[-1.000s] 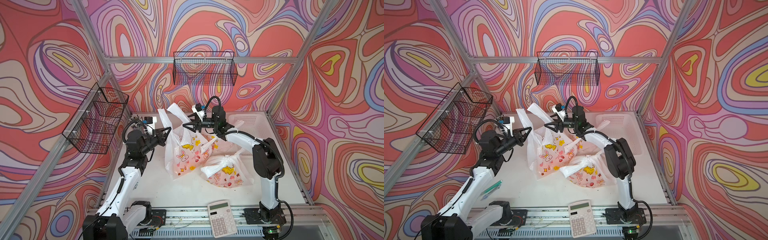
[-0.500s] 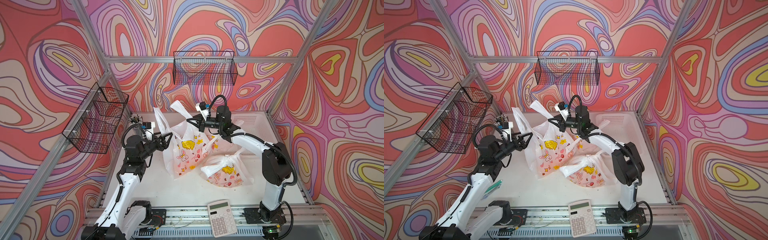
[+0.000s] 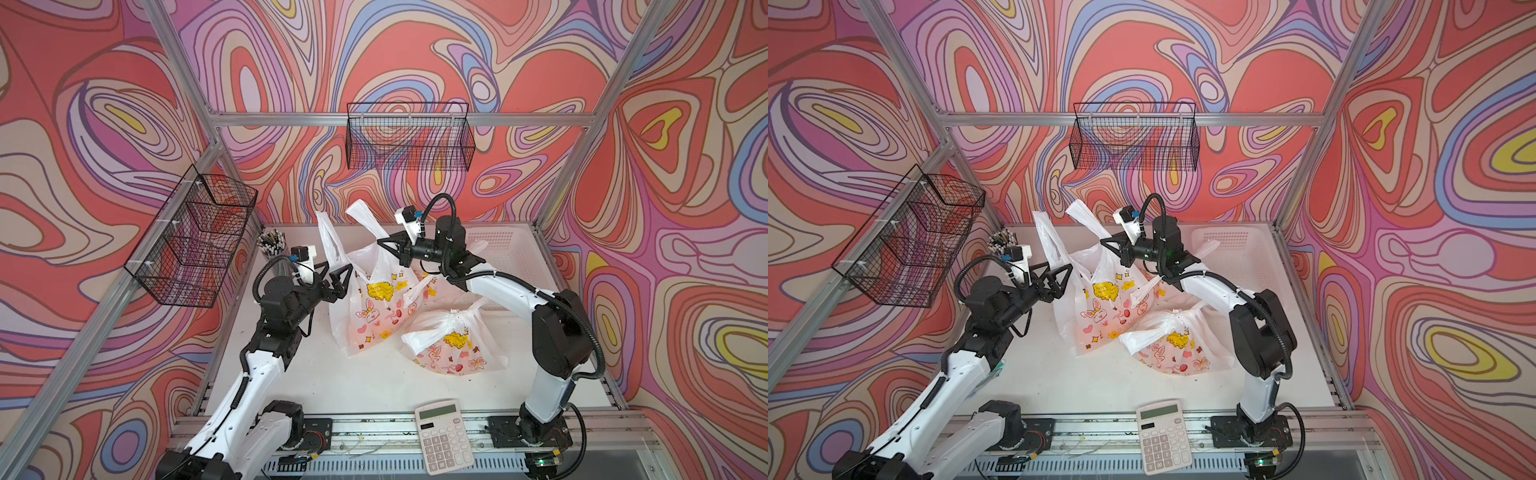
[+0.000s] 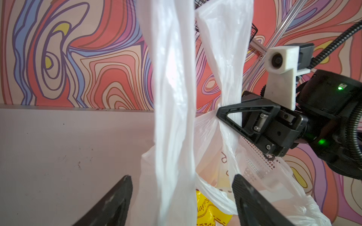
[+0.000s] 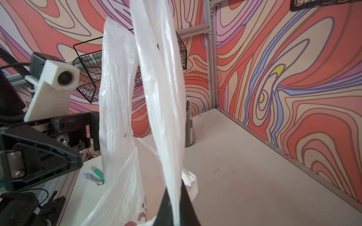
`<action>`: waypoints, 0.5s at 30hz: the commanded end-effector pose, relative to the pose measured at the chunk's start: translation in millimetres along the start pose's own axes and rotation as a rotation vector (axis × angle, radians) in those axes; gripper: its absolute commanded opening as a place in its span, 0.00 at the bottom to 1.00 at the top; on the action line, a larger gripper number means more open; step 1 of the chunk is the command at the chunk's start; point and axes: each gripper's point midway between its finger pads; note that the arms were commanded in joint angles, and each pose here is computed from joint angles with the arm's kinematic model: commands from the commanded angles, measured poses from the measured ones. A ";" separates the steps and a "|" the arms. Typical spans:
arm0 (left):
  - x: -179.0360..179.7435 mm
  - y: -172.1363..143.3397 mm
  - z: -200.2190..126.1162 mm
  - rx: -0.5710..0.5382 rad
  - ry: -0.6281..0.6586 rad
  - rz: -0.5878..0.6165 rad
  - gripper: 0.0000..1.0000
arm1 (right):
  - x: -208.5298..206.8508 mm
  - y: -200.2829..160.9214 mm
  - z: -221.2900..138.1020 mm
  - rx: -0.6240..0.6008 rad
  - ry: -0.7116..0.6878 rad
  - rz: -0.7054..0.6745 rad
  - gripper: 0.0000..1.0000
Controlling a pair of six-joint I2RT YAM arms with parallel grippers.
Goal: Place the oranges into plastic bags & tie knots
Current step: Tie the plastic bag at the center of the board.
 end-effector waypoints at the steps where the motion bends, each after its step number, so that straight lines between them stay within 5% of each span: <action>1: 11.5 10.4 0.0 -0.037 0.149 0.037 0.84 | 5.9 12.3 -6.8 -0.030 -0.029 -0.013 0.00; 9: 18.3 16.4 19.7 -0.034 0.295 0.106 0.75 | 8.7 12.9 -7.4 -0.036 -0.022 -0.006 0.00; 15: 14.1 28.4 29.1 -0.057 0.274 0.128 0.32 | 3.7 7.5 -10.0 -0.015 -0.061 0.005 0.00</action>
Point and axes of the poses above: each gripper's point midway between its finger pads, its own z axis out along the fingers, its own x axis along the line the jaws close on, y = z × x, and after that the axes turned 9 degrees about z, right-handed
